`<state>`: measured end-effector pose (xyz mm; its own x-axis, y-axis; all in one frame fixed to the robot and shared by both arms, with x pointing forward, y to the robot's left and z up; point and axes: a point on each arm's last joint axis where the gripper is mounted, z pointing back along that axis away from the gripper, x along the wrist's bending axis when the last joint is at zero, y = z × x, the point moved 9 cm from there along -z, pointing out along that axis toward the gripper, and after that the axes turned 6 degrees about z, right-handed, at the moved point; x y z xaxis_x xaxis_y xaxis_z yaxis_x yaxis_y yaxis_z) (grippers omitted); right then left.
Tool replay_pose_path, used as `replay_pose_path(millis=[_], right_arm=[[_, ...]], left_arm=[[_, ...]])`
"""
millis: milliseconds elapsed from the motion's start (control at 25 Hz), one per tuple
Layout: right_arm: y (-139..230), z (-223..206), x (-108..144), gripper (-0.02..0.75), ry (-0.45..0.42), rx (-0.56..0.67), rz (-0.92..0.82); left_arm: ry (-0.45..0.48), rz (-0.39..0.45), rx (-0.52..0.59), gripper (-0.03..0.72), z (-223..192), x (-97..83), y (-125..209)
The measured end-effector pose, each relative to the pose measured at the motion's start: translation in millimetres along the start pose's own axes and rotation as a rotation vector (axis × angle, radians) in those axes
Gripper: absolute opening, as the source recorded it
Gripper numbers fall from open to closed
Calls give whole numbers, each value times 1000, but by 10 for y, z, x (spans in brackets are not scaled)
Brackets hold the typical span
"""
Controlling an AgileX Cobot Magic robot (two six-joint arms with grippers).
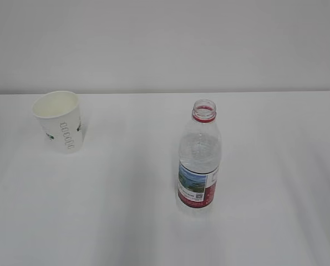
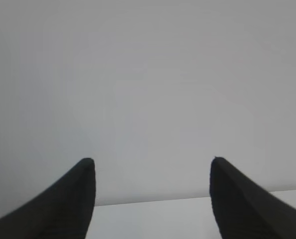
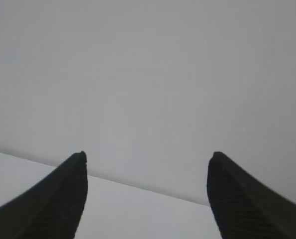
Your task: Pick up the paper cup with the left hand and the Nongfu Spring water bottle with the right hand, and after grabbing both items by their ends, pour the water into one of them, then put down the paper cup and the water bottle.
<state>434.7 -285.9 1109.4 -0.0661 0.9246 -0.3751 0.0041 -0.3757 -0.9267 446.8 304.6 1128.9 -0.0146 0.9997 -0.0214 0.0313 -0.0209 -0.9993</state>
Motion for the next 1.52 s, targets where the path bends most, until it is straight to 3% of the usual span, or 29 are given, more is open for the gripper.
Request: replay_pose_path(millis=[520,1040,1280,1520], right_arm=[[-71,-397,74,567,-23,-67,2],[226,-806,242,567,-81,24,1],[220,-986,297,567,-89,-28,-6],[215,-1129,345,567,-94,-80,-13]], left_arm=[[6,0,-2,524,-419,-9,102],[11,1,13,524,-870,-15,348],[10,1,87,524,-1026,-11,595],[14,3,49,524,-1133,-16,608]])
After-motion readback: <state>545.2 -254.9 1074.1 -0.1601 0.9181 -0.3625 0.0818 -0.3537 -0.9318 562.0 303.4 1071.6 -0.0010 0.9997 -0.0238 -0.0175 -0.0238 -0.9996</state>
